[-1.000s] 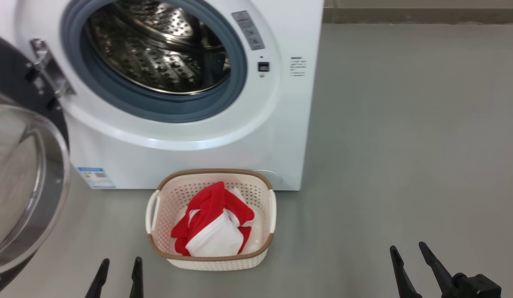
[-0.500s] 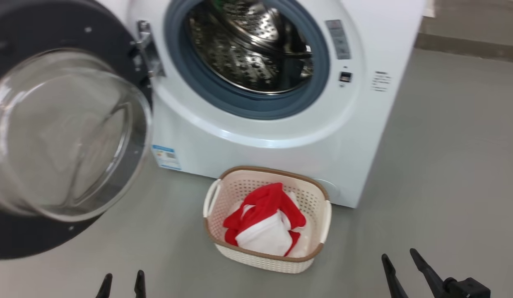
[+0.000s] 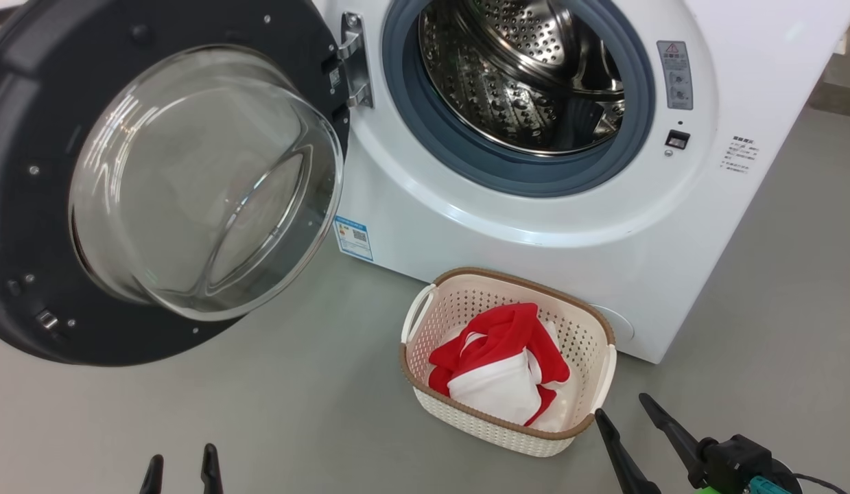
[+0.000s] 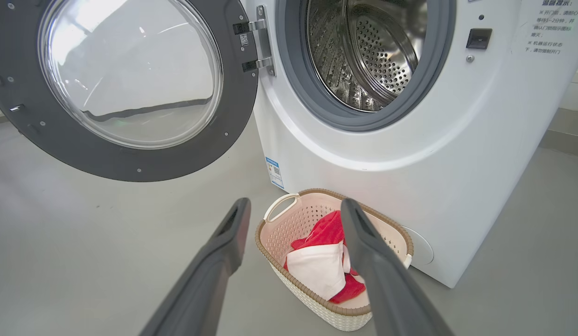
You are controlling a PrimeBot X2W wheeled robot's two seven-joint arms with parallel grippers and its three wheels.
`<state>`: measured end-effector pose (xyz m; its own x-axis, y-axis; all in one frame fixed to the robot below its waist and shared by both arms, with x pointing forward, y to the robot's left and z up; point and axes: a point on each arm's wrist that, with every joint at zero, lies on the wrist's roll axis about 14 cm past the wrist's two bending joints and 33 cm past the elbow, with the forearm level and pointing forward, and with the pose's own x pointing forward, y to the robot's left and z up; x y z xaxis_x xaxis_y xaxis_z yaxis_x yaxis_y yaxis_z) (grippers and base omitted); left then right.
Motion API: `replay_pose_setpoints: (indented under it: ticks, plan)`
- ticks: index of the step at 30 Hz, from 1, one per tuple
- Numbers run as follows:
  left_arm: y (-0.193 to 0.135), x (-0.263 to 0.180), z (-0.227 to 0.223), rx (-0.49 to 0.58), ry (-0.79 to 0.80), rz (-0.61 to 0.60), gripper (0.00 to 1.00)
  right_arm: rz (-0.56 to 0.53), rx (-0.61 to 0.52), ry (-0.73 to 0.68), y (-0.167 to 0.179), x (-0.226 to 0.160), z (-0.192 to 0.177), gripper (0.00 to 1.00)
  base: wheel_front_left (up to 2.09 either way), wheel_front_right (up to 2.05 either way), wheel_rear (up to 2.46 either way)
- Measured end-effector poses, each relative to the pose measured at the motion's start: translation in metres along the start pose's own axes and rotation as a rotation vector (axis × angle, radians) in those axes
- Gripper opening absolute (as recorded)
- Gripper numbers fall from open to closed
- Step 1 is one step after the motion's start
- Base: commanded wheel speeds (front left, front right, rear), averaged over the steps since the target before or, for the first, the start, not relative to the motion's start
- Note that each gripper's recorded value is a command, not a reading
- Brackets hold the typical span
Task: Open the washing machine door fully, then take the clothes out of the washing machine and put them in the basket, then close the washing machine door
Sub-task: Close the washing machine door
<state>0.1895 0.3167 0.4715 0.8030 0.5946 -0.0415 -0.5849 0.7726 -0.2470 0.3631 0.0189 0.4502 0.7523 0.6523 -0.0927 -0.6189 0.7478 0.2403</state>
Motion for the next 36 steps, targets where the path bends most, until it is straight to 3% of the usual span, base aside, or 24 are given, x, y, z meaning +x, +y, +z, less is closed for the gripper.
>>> replay_pose_setpoints:
  ticks: [8,9,10,11,13,18,28,32,36]
  plan:
    - [0.004,-0.001,0.003,-0.004,-0.008,0.021,1.00,0.021,-0.004,0.018,0.003,0.004,-0.004,1.00,0.00,0.00,0.00]
    - [0.004,-0.001,0.004,-0.010,-0.010,0.021,0.87,0.021,-0.004,0.016,0.003,0.004,-0.004,1.00,0.00,0.00,0.00]
    - [0.003,-0.002,0.004,-0.011,-0.010,0.020,0.46,0.019,0.001,0.015,0.003,0.004,-0.004,1.00,0.00,0.00,0.00]
    - [0.003,-0.002,0.004,-0.011,-0.012,0.018,0.24,0.017,0.004,0.013,0.003,0.004,-0.003,1.00,0.00,0.00,0.00]
    - [0.002,-0.001,0.008,-0.013,-0.026,0.011,0.00,0.009,0.006,0.007,0.001,0.003,-0.001,1.00,0.00,0.00,0.00]
    - [0.002,0.012,0.051,-0.014,-0.160,-0.022,0.00,-0.013,0.024,0.000,-0.001,0.000,-0.001,1.00,0.00,0.00,0.00]
    - [0.002,0.056,0.234,0.111,-0.681,-0.107,0.00,-0.077,0.046,-0.011,-0.018,-0.007,-0.002,1.00,0.00,0.00,0.00]
    - [0.015,0.078,0.291,0.029,-0.799,-0.099,0.00,-0.099,0.058,-0.013,-0.024,-0.007,-0.004,1.00,0.00,0.00,0.00]
    - [0.038,0.099,0.313,-0.037,-0.812,-0.054,0.00,-0.107,0.064,-0.007,-0.028,-0.006,-0.007,1.00,0.00,0.00,0.00]
